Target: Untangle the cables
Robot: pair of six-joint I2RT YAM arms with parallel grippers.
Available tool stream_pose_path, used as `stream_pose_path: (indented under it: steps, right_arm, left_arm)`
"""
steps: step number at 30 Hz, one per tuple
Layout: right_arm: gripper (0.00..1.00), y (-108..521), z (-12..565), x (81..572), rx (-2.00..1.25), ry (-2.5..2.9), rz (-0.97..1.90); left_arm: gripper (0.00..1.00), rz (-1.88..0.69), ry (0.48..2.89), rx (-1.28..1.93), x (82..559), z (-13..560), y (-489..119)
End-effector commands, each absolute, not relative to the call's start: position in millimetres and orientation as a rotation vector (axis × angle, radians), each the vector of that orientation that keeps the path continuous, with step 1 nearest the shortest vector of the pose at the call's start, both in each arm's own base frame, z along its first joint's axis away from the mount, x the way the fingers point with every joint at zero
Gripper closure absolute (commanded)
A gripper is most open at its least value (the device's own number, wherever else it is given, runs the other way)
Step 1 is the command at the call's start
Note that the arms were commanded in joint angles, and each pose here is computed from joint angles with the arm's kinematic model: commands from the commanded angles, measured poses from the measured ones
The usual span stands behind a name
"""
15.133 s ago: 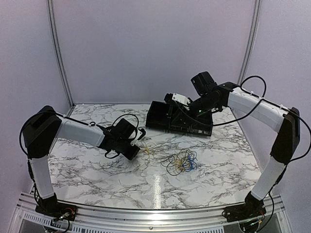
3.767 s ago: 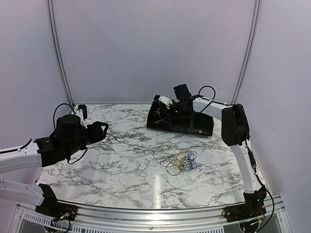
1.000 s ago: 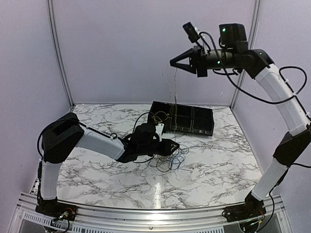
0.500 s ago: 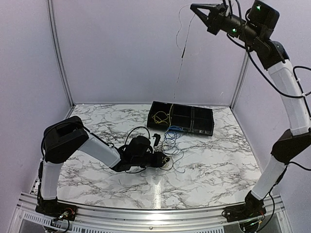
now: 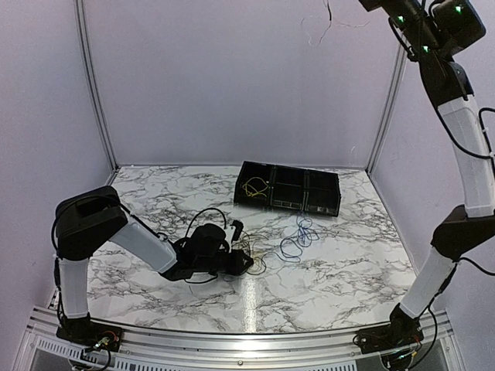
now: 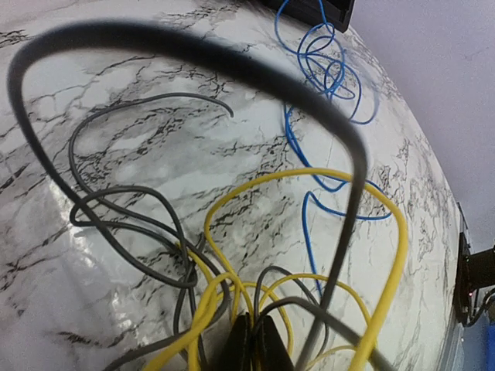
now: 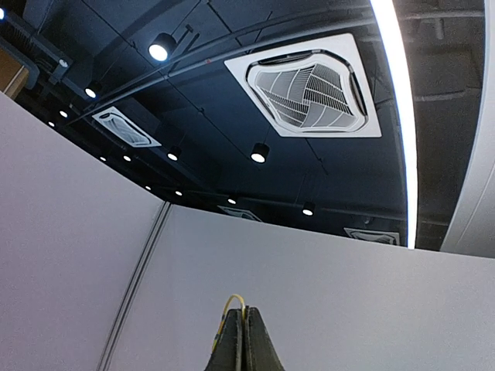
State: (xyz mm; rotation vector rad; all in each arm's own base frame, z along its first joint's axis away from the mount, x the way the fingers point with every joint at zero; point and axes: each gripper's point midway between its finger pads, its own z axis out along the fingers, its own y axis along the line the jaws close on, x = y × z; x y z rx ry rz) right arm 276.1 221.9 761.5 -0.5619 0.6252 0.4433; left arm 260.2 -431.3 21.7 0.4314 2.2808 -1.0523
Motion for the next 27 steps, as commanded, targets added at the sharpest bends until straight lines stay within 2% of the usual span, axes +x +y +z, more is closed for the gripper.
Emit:
stream_pose_path:
  steps: [1,2,7,10,14,27]
  right_arm:
    - [1.00,219.7,751.4,279.5,-0.564,0.638,0.401]
    - [1.00,225.2,739.8,286.7,-0.583,0.666,0.404]
    - [1.00,243.8,690.5,326.3,-0.617,0.805,0.420]
    - [1.00,253.3,664.5,346.1,-0.639,0.871,0.432]
    - [1.00,270.2,624.1,368.9,-0.697,0.946,0.431]
    - [1.00,307.4,536.5,437.7,-0.746,1.118,0.453]
  left_arm:
    - [0.94,-0.993,2.254,0.495,257.4,40.2,-418.6]
    - [0.90,-1.003,2.235,0.513,256.4,49.0,-419.6]
    - [0.56,-1.000,2.149,0.512,257.7,93.5,-412.9]
    - [0.47,-1.001,2.109,0.500,256.3,116.7,-405.9]
    - [0.42,-1.014,2.084,0.489,250.7,135.9,-395.6]
    - [0.41,-0.887,2.059,0.342,245.2,150.7,-335.7]
